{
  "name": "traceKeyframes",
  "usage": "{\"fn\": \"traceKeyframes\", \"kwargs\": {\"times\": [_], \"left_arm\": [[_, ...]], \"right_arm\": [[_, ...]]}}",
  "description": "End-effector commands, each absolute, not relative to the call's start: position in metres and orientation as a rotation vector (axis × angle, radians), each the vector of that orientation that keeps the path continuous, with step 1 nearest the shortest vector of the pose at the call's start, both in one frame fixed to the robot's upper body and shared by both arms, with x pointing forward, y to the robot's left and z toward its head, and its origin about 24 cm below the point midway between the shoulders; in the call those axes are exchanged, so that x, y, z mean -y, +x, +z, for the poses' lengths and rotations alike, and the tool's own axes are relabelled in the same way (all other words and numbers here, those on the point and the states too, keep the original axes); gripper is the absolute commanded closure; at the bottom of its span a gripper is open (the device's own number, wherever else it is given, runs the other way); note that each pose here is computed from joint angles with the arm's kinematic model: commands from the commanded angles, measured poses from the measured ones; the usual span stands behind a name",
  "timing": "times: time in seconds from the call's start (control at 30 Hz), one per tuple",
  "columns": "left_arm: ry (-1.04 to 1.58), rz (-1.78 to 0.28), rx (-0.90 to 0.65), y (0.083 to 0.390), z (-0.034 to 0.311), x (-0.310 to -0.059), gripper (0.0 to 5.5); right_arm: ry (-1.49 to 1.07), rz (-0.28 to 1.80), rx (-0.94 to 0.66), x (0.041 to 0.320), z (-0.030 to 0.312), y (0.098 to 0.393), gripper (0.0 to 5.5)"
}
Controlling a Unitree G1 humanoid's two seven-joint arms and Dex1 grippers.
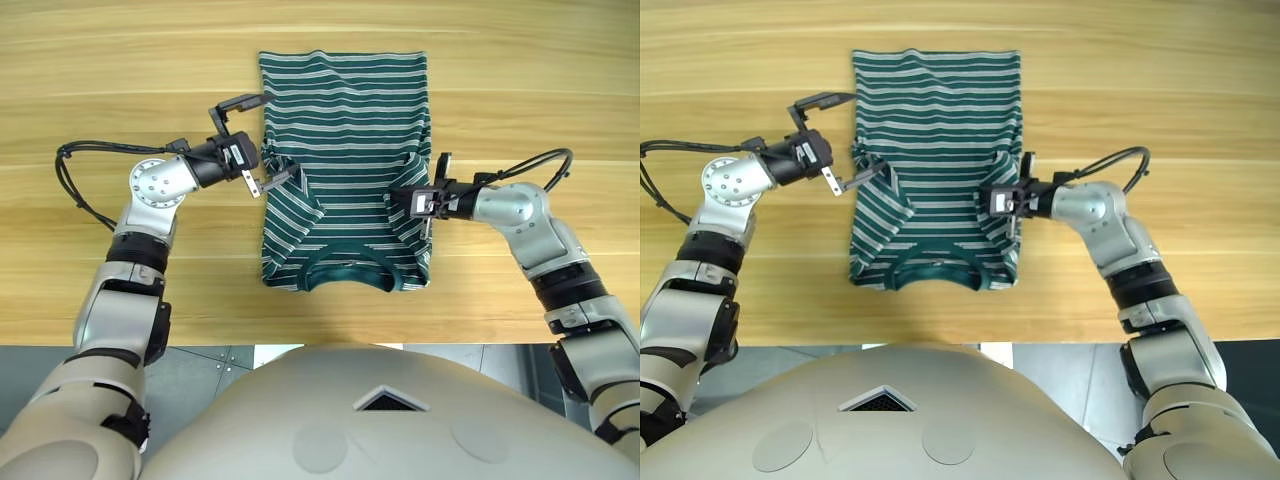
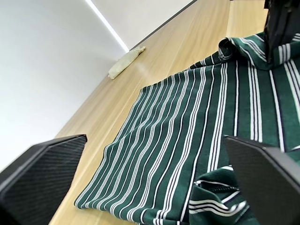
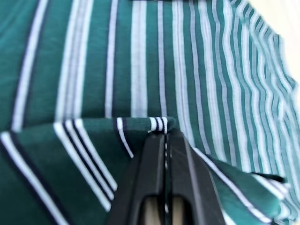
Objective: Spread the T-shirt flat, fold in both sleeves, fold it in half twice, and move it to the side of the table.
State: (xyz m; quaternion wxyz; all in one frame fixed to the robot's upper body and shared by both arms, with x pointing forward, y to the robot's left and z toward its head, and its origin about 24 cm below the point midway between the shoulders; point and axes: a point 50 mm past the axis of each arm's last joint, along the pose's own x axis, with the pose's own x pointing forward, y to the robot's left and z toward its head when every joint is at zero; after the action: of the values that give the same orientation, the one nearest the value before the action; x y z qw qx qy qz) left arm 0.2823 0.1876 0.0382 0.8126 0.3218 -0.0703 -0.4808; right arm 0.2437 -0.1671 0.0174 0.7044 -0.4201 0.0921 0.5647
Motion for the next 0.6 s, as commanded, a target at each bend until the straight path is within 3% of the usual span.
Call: {"fn": "traceKeyframes", "kwargs": {"times": [0.03,0.47,0.6], "left_arm": [[0.684,-1.042,0.14,0.28,0.036,-0.185,0.1],[0.669,-1.057,0.14,0.278,0.033,-0.181,0.1],[0.665,-1.067,0.138,0.276,0.032,-0.179,0.1]], "right_arm": [[-0.931,1.24,-0.194,0.166,0.02,0.246,5.48],[-0.856,1.127,-0.088,0.153,0.028,0.261,3.28],[-0.772,1.021,0.026,0.193,0.074,0.258,2.6]]}}
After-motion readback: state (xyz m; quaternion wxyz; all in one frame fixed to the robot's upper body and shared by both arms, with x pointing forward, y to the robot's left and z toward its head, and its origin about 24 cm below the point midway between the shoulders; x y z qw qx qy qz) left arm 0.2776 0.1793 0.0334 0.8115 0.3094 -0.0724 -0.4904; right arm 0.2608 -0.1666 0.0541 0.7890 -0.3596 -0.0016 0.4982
